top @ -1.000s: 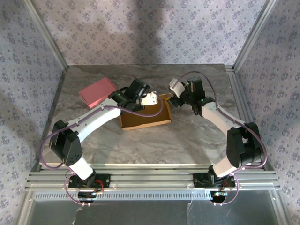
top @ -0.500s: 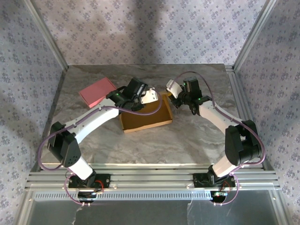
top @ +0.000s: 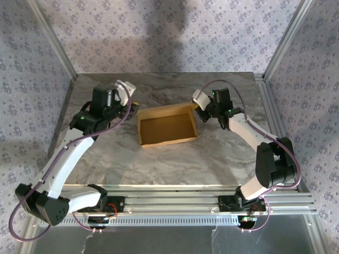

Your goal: Fold the paper box

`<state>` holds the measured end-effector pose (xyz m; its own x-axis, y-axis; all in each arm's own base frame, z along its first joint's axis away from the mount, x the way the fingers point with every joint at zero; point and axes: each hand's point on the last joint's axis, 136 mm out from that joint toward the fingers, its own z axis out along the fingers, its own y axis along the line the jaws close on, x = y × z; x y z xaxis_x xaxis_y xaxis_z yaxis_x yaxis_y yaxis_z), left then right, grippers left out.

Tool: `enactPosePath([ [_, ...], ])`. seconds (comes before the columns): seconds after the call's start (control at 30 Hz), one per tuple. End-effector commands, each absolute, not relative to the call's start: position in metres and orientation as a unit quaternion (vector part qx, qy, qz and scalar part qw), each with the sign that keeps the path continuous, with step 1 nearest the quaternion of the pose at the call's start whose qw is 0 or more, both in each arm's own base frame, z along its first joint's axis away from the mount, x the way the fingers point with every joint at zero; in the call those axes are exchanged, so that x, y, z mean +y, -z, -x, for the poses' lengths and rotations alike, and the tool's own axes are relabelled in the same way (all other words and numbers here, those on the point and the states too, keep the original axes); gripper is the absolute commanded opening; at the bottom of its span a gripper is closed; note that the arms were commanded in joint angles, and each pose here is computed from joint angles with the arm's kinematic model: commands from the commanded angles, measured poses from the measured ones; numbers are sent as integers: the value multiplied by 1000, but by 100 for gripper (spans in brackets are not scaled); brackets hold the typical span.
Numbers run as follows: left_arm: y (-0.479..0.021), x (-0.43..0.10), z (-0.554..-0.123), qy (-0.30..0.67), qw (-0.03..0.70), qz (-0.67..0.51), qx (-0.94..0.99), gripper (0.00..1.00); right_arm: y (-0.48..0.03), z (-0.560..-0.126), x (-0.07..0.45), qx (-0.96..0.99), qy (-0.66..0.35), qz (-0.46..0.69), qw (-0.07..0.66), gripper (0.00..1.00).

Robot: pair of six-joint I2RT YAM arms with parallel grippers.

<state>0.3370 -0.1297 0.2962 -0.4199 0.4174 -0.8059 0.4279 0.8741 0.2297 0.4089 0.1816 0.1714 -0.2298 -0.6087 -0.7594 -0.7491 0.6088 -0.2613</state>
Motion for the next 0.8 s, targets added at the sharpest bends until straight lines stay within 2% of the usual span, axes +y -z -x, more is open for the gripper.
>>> enactPosePath([
  [0.0, -246, -112, -327, 57, 413, -202, 886, 75, -185, -402, 181, 771, -100, 446, 444, 0],
  [0.13, -218, -94, -331, 65, 403, -178, 895, 73, -182, -398, 178, 774, -118, 450, 430, 0],
  [0.27, -203, -102, -330, 87, 417, -217, 878, 69, -179, -399, 175, 778, -123, 451, 420, 0],
  [0.47, -203, -117, -339, 119, 468, -254, 838, 70, -178, -403, 174, 783, -134, 448, 411, 0],
  [0.77, -193, -126, -353, 136, 476, -259, 829, 71, -171, -402, 175, 787, -142, 450, 397, 0],
])
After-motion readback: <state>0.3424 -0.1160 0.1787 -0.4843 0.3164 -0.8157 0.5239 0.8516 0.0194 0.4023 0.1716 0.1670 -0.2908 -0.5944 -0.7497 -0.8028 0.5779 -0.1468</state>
